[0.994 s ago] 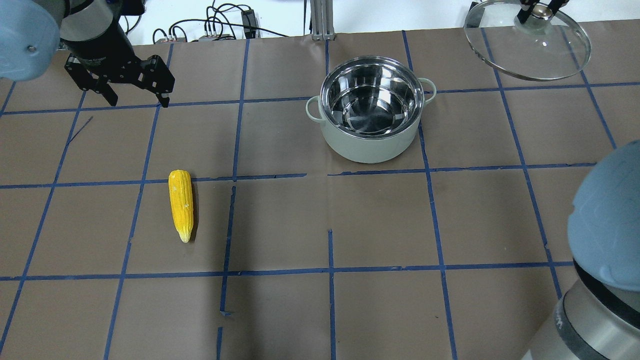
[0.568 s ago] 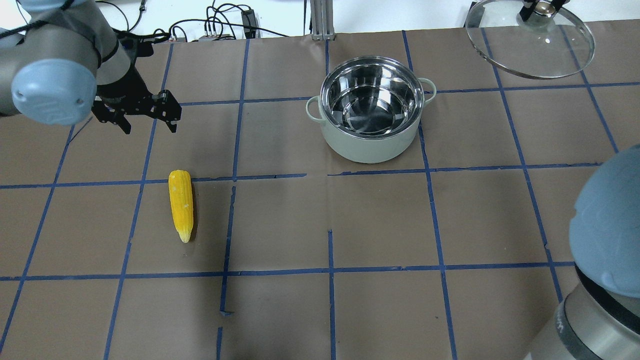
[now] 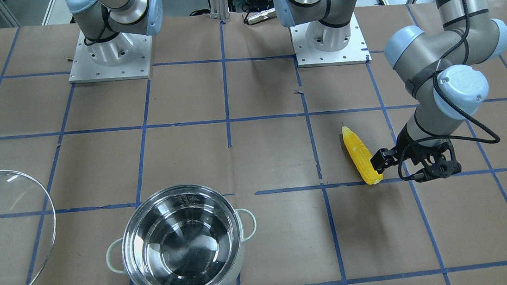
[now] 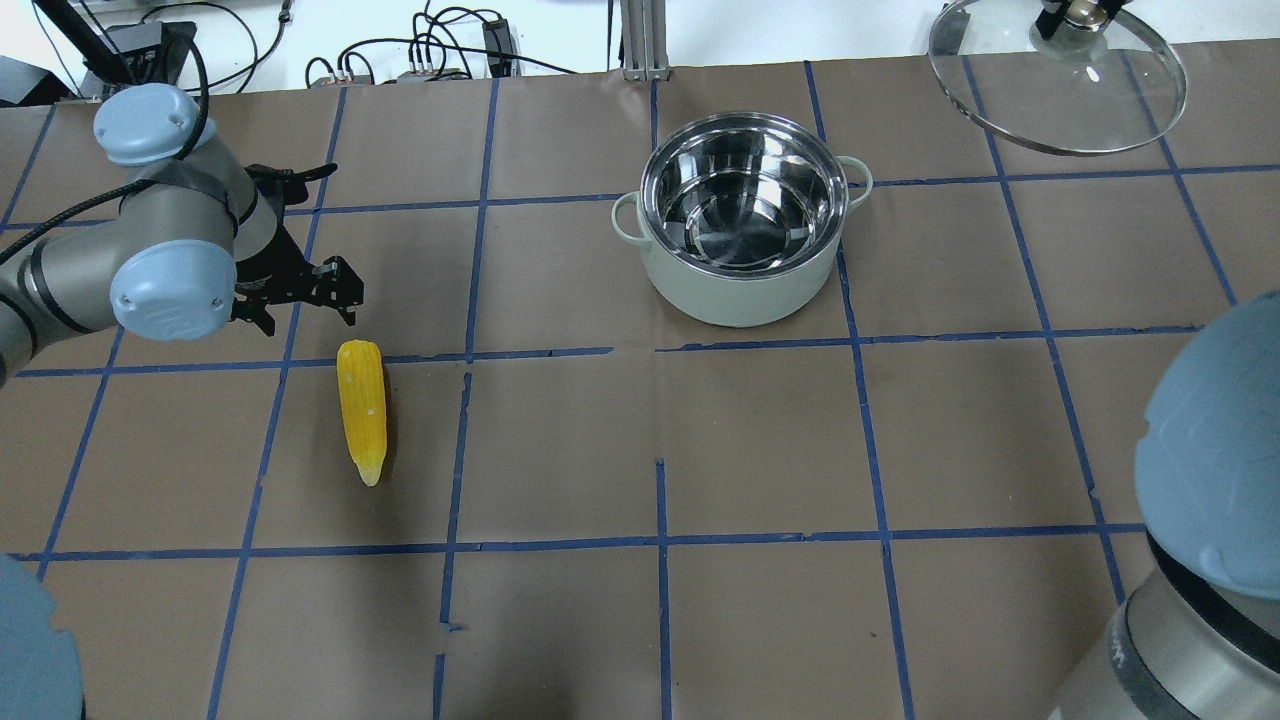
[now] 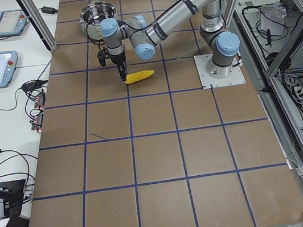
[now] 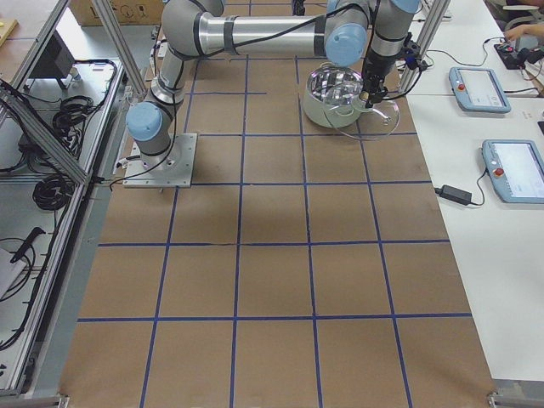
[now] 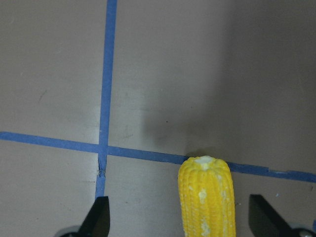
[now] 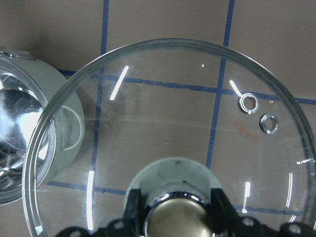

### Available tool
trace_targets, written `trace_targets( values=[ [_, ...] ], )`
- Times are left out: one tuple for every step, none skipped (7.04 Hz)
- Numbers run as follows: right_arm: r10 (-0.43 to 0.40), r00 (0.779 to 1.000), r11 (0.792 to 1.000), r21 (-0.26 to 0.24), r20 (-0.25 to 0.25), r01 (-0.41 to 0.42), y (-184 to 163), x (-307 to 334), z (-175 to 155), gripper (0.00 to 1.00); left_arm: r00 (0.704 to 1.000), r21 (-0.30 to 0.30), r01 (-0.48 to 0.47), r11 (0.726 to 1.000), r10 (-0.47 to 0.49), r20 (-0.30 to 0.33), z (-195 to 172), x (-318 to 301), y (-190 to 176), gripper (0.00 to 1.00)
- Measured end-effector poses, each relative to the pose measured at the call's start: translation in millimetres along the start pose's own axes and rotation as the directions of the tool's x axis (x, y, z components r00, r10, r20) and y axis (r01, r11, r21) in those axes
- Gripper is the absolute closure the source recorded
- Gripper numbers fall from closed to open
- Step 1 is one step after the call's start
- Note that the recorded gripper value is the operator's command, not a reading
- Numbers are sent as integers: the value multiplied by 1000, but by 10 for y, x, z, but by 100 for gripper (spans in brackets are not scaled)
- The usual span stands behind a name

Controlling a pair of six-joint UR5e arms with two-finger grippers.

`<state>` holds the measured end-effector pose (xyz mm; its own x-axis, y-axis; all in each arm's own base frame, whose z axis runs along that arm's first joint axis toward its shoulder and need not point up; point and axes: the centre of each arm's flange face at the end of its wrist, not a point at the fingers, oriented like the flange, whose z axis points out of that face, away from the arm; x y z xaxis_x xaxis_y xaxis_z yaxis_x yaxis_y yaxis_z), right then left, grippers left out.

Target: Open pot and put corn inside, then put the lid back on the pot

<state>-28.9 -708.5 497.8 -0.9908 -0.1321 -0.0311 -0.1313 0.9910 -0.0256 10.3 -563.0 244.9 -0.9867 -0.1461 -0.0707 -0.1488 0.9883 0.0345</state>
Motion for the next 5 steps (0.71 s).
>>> trace_targets(
  values=[
    [0, 1000, 1000, 0, 0, 0, 0, -1, 1, 90, 1000, -12, 9, 1000, -9, 0, 75, 32, 81, 0],
    [1, 1000, 1000, 0, 1, -1, 0, -1, 1, 90, 1000, -29, 23, 999, -23, 1, 151, 54, 181, 0],
    [2, 1000, 1000, 0, 1, -2, 0, -2, 2, 90, 999, -46, 49, 998, -49, 1, 230, 74, 245, 0],
    [2, 1000, 1000, 0, 2, -2, 0, -3, 4, 90, 997, -62, 76, 995, -76, 2, 301, 89, 276, 0],
    [3, 1000, 1000, 0, 3, -3, -1, -4, 4, 90, 995, -75, 101, 992, -101, 3, 364, 98, 294, 1]
  ],
)
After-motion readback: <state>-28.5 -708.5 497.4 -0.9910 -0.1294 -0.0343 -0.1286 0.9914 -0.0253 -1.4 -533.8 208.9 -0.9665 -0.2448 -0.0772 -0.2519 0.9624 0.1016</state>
